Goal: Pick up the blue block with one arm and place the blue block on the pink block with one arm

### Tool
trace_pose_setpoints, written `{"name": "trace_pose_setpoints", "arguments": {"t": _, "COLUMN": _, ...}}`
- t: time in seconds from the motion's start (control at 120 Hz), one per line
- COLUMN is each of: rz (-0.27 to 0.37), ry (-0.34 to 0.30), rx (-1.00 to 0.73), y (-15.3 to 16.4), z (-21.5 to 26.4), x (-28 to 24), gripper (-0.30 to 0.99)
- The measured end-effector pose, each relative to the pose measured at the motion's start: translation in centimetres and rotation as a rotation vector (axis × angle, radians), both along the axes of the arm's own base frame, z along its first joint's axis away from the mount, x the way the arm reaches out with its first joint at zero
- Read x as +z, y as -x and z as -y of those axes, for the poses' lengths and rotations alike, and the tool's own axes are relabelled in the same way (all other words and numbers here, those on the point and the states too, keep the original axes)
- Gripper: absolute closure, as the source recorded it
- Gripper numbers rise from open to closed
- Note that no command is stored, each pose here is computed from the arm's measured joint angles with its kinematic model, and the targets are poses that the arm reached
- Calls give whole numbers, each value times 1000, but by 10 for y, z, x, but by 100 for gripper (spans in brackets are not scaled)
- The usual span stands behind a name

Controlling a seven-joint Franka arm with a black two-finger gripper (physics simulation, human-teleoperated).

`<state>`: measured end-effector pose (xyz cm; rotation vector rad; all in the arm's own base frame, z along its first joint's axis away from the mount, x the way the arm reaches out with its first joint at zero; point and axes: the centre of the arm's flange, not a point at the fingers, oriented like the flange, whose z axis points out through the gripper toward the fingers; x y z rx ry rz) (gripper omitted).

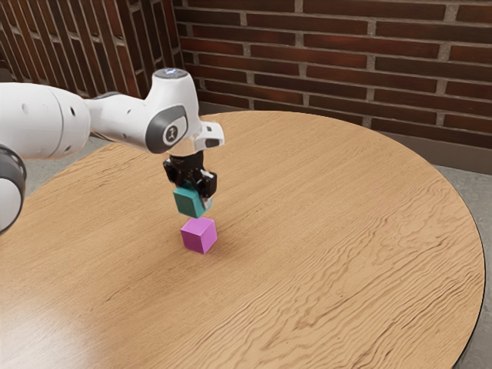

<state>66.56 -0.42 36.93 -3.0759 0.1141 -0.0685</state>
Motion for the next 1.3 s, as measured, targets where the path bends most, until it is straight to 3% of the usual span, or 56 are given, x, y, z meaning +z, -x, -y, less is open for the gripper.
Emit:
{"name": "trace_pose_setpoints", "arguments": {"t": 0.825, "rz": -68, "ry": -36, "rx": 102, "y": 4, "z": 4, "x": -45, "gripper": 30}}
{"name": "trace_pose_setpoints", "arguments": {"t": 1.3, "rz": -56, "ry": -41, "rx": 98, "y": -1, "z": 4, "x": -49, "gripper": 30}}
